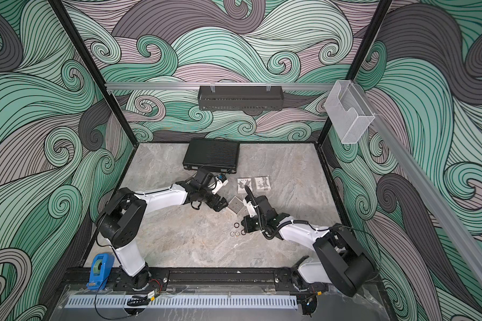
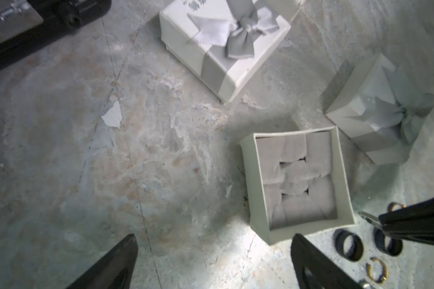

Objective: Take the rings out of the lift-off lid box
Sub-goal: Place the ring at the center of the board.

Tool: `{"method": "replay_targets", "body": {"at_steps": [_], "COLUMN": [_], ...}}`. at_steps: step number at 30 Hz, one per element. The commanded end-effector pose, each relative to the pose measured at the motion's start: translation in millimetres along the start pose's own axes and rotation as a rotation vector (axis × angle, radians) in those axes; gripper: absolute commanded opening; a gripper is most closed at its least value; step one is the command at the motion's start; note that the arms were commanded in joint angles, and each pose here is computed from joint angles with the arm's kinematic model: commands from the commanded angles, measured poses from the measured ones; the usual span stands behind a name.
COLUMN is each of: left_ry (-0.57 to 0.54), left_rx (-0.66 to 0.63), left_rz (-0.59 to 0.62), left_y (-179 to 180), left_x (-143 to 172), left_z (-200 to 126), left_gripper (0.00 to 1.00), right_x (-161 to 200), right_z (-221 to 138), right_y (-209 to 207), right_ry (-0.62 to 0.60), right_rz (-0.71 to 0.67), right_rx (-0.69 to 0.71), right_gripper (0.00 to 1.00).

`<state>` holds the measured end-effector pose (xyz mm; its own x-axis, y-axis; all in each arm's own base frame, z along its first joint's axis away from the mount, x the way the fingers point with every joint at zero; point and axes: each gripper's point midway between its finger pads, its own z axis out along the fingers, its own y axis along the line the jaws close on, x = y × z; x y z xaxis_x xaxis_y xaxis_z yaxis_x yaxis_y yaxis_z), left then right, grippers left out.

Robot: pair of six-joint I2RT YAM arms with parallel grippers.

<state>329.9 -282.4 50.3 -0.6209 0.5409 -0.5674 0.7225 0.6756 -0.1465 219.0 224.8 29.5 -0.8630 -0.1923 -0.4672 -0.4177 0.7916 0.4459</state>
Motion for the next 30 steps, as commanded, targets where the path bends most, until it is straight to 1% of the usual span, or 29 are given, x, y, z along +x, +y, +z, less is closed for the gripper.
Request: {"method": "replay_targets", "body": {"at_steps": [1, 5, 10, 12, 16, 19, 21, 23, 30], "left_ry": [-0.013, -0.017, -0.019, -0.018, -0.015, -0.017, -0.018, -0.019, -0.015], "left_rx": [-0.017, -0.015, -0.01, -0.01, -0.01, -0.01, -0.011, -0.008, -0.008], "left_rz": [0.0, -0.001, 0.002, 0.004, 0.006, 0.007, 0.007, 0.007, 0.008], "left_y": [3, 2, 2, 2, 2, 2, 2, 2, 2], "left_x": [-2, -3, -6, -6, -6, -7, -7, -8, -6], "left_z": [-9, -8, -7, -7, -6, -7, -7, -7, -7], "left_gripper": [0.96, 0.96, 0.96, 0.96, 0.96, 0.96, 0.96, 0.96, 0.96], "right_x": [-12, -11, -8, -7, -6, -5, -5, -5, -4], "right_z": [3, 6, 5, 3, -1, -3, -5, -7, -11], "right_y": [9, 6, 1, 0, -2, -3, -4, -5, -7], "right_ry": [-0.028, -0.016, -0.011, -0.01, -0.012, -0.013, -0.015, -0.016, -0.018], "right_rz": [0.008, 0.015, 0.016, 0.016, 0.013, 0.008, 0.006, 0.004, -0.001], "right_rx": [-0.048, -0.037, -0.021, -0.015, -0.003, 0.005, 0.013, 0.02, 0.033], "right_gripper": [0.0, 0.0, 0.04, 0.09, 0.14, 0.21, 0.27, 0.31, 0.33]}}
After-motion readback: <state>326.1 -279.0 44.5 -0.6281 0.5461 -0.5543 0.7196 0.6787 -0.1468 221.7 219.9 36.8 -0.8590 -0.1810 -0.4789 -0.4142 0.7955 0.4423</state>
